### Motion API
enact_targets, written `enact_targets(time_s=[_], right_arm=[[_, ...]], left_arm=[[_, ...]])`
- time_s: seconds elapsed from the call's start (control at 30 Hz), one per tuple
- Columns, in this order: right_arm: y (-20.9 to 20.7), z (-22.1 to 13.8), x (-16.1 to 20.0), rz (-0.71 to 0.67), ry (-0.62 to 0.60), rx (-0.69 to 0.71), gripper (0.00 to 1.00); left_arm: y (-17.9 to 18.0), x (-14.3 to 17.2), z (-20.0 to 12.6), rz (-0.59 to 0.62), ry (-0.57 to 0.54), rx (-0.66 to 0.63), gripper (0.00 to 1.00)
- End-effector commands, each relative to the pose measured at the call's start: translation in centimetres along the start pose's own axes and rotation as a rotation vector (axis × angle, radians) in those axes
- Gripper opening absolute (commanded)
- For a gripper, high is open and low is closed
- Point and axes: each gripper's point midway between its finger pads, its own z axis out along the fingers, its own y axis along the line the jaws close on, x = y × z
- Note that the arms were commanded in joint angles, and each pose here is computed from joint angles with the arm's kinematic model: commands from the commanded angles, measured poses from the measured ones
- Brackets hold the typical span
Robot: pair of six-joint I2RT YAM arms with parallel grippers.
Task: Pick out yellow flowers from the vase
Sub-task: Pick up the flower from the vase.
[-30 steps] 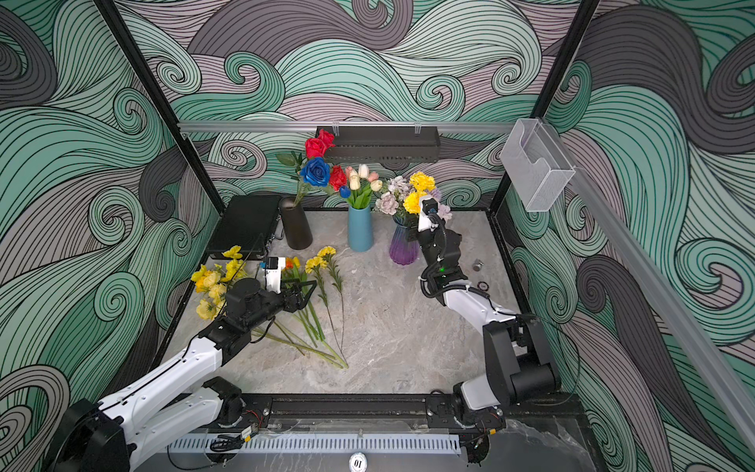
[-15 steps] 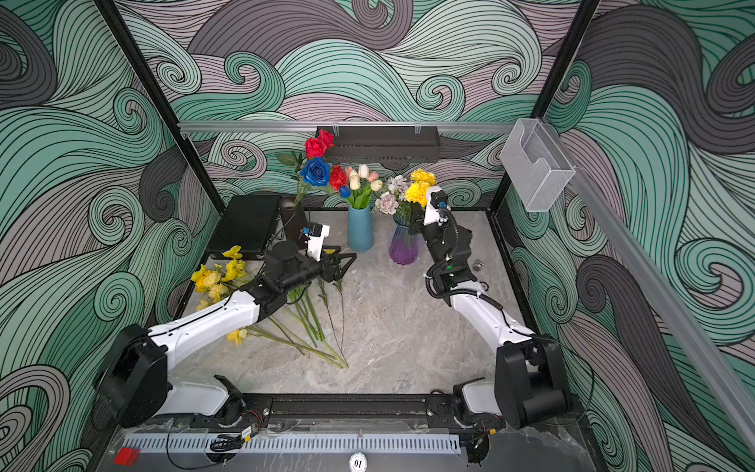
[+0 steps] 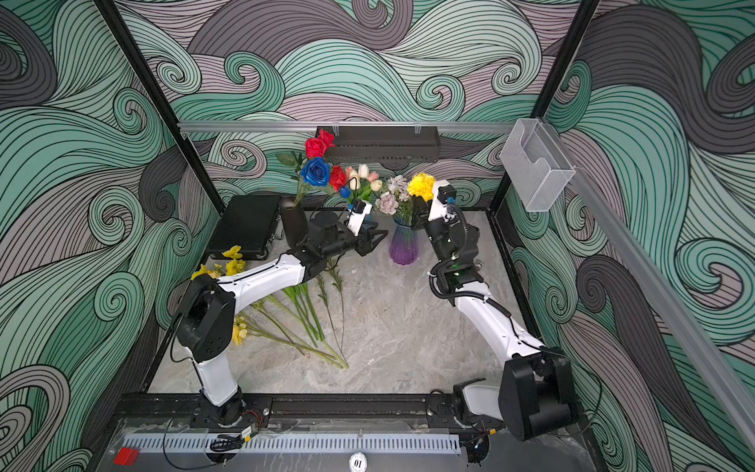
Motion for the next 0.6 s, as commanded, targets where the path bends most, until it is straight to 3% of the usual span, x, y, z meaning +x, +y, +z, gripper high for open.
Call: enact_targets(time_s=[0.0,0.57], right_arm=[[0.3,-0.2,-2.9,0.0,-0.061,-0.022,0.32],[0.8,-0.8,-3.3,0.036,-0.069,-0.053,0.32]], left_arm=[[-2.5,-1.9,1.7,0.133,-0.065,0.075,0.43],[-1.7,-2.0,6.2,0.162,-0.054,0.082,0.23]])
